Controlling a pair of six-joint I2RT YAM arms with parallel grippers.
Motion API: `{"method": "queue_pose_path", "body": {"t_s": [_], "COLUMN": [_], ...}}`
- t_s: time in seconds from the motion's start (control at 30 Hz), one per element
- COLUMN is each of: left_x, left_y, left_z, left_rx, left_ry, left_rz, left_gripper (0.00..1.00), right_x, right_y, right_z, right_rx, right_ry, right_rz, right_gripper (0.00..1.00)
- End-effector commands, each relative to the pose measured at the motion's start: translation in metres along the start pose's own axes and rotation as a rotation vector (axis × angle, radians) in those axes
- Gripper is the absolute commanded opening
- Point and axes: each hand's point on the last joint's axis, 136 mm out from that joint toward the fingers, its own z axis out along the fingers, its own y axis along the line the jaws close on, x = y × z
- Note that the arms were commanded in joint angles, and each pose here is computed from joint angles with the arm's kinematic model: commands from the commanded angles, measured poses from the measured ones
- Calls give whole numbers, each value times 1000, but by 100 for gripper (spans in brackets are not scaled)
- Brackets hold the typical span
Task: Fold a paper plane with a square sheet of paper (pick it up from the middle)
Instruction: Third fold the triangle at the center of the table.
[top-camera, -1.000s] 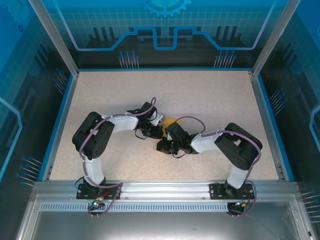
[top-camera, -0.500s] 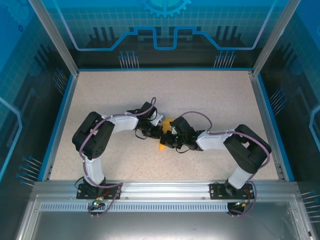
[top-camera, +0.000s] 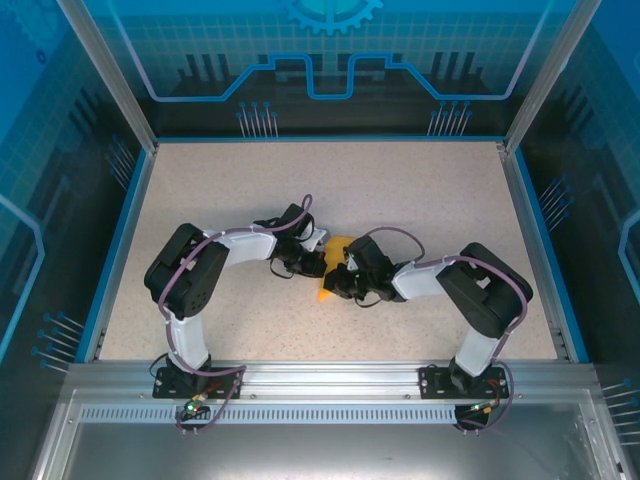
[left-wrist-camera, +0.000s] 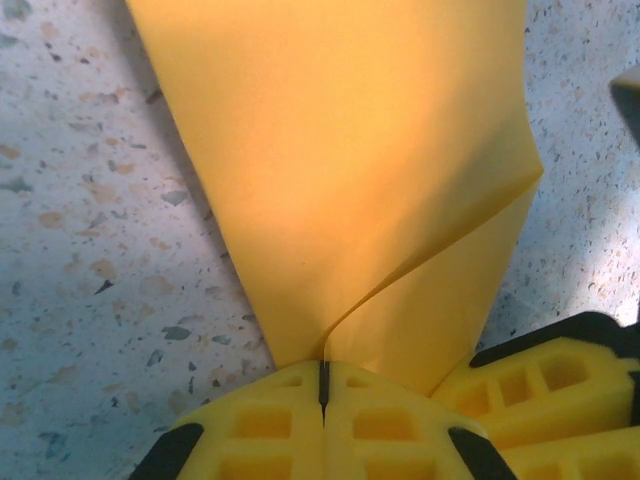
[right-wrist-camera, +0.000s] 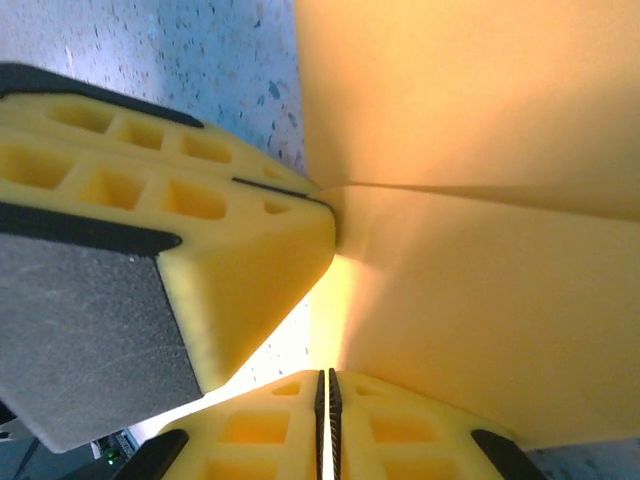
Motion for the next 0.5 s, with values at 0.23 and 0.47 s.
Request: {"method": "queue_pose_path", "body": {"t_s": [0.23, 0.47], "left_x": [18, 19], "left_y": [15, 15], "left_z": [9, 8], "left_rx": [-43, -48], "left_ry": [77, 76], "left_rz": [-13, -11], "left_gripper": [0, 1], "right_x": [-19, -19], "right_y": [-19, -34], "right_z": [-13, -10], "right_rx": [31, 57], "right_ry": [-36, -25], "right_rz": [9, 33], "right_gripper": [13, 13]}}
